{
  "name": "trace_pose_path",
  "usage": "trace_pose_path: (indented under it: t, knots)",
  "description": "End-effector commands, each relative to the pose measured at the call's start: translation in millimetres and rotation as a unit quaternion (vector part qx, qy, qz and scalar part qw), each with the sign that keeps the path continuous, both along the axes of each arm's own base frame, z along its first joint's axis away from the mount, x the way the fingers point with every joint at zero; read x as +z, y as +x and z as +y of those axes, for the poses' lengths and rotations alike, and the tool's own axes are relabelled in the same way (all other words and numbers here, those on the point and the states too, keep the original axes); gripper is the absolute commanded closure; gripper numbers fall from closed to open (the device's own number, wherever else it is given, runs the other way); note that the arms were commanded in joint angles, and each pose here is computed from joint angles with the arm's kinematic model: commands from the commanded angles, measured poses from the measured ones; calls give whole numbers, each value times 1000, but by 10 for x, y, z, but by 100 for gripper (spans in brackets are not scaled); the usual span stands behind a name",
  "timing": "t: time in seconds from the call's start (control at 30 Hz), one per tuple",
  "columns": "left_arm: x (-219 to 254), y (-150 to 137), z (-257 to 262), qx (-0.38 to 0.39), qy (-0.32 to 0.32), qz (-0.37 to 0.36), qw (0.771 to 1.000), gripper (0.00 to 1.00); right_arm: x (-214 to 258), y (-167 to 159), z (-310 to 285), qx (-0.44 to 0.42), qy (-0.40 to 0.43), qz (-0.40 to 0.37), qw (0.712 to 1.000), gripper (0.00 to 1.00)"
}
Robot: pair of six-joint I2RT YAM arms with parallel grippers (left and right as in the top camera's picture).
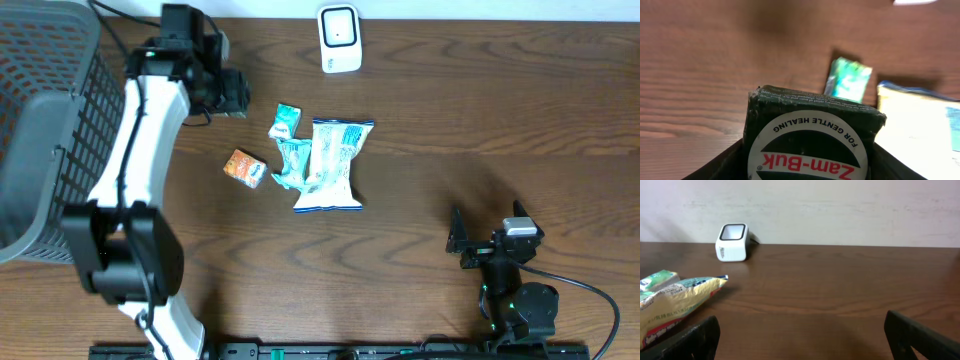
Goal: Scan the item barcode
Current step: 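Carry the Zam-Buk tin beside the other items and release it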
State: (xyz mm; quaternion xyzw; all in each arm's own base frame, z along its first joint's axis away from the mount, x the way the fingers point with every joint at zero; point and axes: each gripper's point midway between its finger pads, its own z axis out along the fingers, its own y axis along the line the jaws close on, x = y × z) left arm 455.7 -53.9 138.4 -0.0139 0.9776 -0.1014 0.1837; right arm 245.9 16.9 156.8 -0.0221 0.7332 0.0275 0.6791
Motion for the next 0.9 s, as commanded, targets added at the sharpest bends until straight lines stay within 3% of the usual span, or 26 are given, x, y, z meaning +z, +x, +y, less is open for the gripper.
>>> trace_pose_path:
  t: [0.0, 0.33, 0.87]
  knots:
    - [-253, -6, 27, -3, 11, 31, 999, 41, -9, -4, 18, 4, -5, 1, 1000, 1]
    - [-699, -37, 28, -4, 13, 83, 996, 41, -9, -4, 18, 4, -6, 1, 1000, 1]
    - [-862, 84, 12, 12, 6, 76, 997, 40, -9, -4, 18, 4, -5, 1, 1000, 1]
